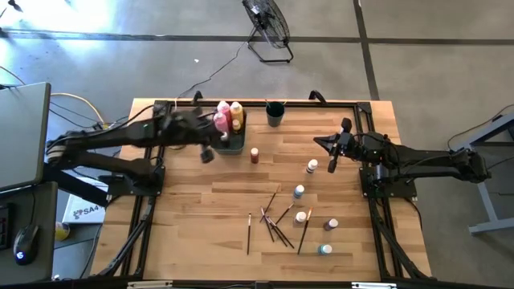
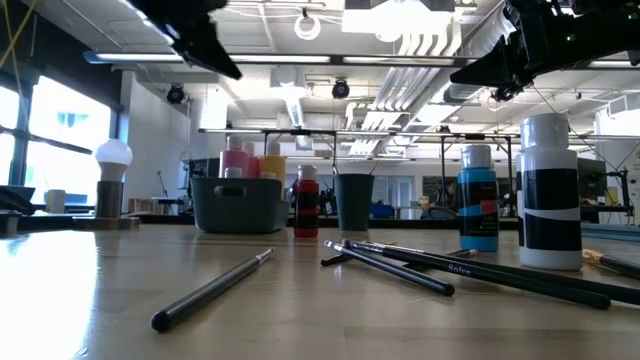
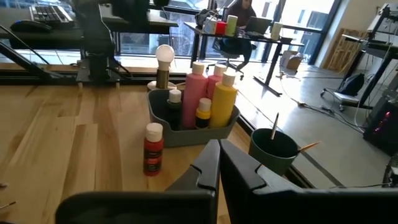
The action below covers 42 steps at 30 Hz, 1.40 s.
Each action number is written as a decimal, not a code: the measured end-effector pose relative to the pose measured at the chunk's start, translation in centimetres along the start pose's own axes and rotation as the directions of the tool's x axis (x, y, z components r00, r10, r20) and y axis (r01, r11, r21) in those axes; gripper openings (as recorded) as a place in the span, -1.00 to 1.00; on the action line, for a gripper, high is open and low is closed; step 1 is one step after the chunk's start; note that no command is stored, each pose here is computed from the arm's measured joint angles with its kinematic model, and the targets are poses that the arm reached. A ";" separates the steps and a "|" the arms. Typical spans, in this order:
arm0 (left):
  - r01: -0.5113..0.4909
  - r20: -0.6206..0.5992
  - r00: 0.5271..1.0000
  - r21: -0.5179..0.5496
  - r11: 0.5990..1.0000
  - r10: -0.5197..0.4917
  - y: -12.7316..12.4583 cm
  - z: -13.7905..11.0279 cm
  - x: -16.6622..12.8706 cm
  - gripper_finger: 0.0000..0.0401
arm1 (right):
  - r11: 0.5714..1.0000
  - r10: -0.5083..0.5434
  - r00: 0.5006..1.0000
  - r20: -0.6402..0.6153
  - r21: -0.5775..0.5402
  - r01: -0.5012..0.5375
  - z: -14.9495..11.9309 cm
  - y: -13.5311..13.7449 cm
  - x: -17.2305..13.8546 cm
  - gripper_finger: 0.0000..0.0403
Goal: Pick & Place Paint Supplies
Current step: Put the small green paint bottle into the green bin
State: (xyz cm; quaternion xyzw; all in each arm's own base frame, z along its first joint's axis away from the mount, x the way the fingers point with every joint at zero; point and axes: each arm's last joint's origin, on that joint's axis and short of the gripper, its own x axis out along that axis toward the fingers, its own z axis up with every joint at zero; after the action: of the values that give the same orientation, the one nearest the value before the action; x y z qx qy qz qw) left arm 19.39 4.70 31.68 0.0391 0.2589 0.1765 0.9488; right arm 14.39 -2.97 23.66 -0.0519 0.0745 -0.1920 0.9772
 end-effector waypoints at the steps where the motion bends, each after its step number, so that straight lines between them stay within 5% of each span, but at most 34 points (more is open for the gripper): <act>1: 0.030 0.032 0.999 -0.014 0.999 -0.030 -0.3 -0.8 -0.6 -1.00 | 1.000 0.000 1.000 0.000 0.001 0.000 0.0 0.0 0.0 -0.98; 9: 0.176 0.229 0.964 -0.154 0.972 -0.138 -3.4 -7.5 -0.5 -1.00 | 1.000 0.000 1.000 0.000 0.003 0.000 0.0 0.0 0.0 -0.98; 16: -0.042 0.138 0.986 -0.348 0.937 0.096 -4.8 -9.6 1.7 -1.00 | 1.000 0.002 1.000 0.003 0.004 -0.002 0.0 0.0 0.0 -0.98; 24: -0.179 -0.055 0.984 -0.426 0.887 0.172 -6.0 -7.6 4.6 -1.00 | 1.000 0.003 1.000 0.006 0.025 -0.003 0.1 0.0 0.0 -0.98; 32: -0.432 -0.315 0.892 -0.391 0.813 0.323 -6.6 -3.9 6.3 -1.00 | 1.000 0.003 1.000 0.005 0.027 -0.003 0.0 0.0 0.0 -0.98; 42: -0.461 -0.420 0.863 -0.425 0.779 0.282 -6.1 -3.1 9.7 -1.00 | 1.000 0.004 1.000 -0.001 0.026 -0.004 0.0 0.0 0.0 -0.98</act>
State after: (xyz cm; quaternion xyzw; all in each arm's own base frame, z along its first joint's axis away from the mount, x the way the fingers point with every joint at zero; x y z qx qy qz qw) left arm 27.57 2.38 23.33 -0.1938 0.3458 0.4291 0.8116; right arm 14.39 -2.96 23.66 -0.0392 0.0724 -0.1912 0.9781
